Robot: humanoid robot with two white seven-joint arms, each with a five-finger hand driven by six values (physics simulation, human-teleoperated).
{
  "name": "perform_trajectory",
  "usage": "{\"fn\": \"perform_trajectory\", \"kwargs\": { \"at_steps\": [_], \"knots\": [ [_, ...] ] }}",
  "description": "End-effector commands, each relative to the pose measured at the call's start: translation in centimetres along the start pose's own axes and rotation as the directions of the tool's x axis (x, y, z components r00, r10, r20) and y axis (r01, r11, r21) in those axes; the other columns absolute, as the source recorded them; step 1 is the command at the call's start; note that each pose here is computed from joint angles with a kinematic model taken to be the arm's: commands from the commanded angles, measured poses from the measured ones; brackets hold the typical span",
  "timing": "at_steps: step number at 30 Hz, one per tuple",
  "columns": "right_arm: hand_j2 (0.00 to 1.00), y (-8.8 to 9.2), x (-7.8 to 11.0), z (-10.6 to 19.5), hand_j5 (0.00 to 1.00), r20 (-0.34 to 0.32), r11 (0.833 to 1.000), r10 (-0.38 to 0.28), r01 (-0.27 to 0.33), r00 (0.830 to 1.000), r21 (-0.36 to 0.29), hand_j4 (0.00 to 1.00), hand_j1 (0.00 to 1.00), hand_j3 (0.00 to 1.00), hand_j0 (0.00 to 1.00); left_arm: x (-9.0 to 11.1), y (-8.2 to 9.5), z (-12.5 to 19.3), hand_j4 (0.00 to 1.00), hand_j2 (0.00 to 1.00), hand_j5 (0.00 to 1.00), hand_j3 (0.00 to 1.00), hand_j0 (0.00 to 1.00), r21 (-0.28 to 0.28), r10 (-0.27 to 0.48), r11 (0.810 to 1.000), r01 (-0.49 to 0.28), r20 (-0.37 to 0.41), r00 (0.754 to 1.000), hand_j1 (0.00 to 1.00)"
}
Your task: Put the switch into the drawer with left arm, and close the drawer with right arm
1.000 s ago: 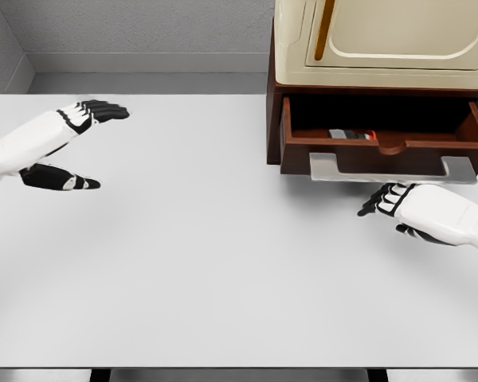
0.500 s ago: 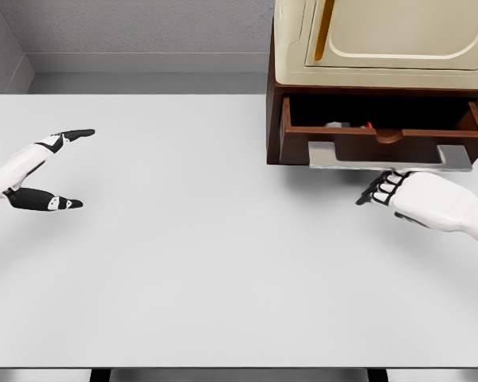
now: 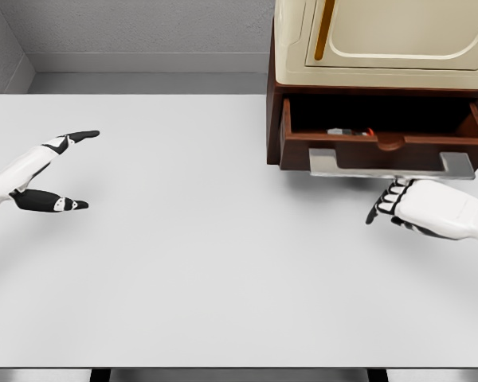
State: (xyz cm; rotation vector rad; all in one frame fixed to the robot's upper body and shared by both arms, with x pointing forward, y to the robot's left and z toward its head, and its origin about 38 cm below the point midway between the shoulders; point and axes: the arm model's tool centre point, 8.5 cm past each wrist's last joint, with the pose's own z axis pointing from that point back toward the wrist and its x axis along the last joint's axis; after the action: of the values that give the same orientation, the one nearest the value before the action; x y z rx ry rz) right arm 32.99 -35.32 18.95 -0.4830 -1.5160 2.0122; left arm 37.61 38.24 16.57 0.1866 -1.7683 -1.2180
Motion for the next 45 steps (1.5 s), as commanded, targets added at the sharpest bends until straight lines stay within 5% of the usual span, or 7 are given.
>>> {"fn": "perform_trajectory", "kwargs": {
  "at_steps": [1, 10, 15, 36, 45],
  "knots": [
    [0.51, -0.3, -1.0, 1.2, 0.51, -0.036, 0.998, 0.041, -0.040, 0.998, 0.049, 0.51, 0.51, 0.51, 0.51, 0.1, 0.2, 0.0, 1.00, 1.00, 1.00, 1.00, 1.00, 0.008, 0.004, 1.000, -0.004, 0.002, 1.000, 1.00],
    [0.51, 1.0, -0.9, 2.8, 0.51, -0.014, 0.982, 0.059, -0.055, 0.998, 0.183, 0.51, 0.51, 0.51, 0.51, 0.1, 0.1, -0.1, 1.00, 1.00, 1.00, 1.00, 1.00, 0.012, 0.009, 1.000, -0.009, 0.007, 1.000, 1.00],
    [0.53, 0.4, -0.5, 3.0, 0.53, 0.001, 0.982, 0.054, -0.053, 0.999, 0.182, 0.53, 0.53, 0.53, 0.53, 0.1, 0.1, -0.1, 1.00, 1.00, 1.00, 1.00, 1.00, 0.012, 0.009, 1.000, -0.009, 0.007, 1.000, 1.00],
    [0.62, -2.9, -0.7, 2.3, 0.62, 0.013, 0.998, 0.012, -0.013, 1.000, 0.054, 0.62, 0.62, 0.62, 0.62, 0.2, -0.2, -0.3, 1.00, 1.00, 1.00, 1.00, 1.00, 0.017, 0.017, 1.000, -0.017, 0.013, 1.000, 1.00],
    [0.63, -5.4, -0.9, 0.9, 0.63, 0.027, 0.998, 0.011, -0.009, 1.000, -0.064, 0.63, 0.63, 0.63, 0.63, 0.2, -0.2, -0.3, 1.00, 1.00, 1.00, 1.00, 1.00, 0.016, 0.016, 1.000, -0.016, 0.012, 1.000, 1.00]
  ]
}}
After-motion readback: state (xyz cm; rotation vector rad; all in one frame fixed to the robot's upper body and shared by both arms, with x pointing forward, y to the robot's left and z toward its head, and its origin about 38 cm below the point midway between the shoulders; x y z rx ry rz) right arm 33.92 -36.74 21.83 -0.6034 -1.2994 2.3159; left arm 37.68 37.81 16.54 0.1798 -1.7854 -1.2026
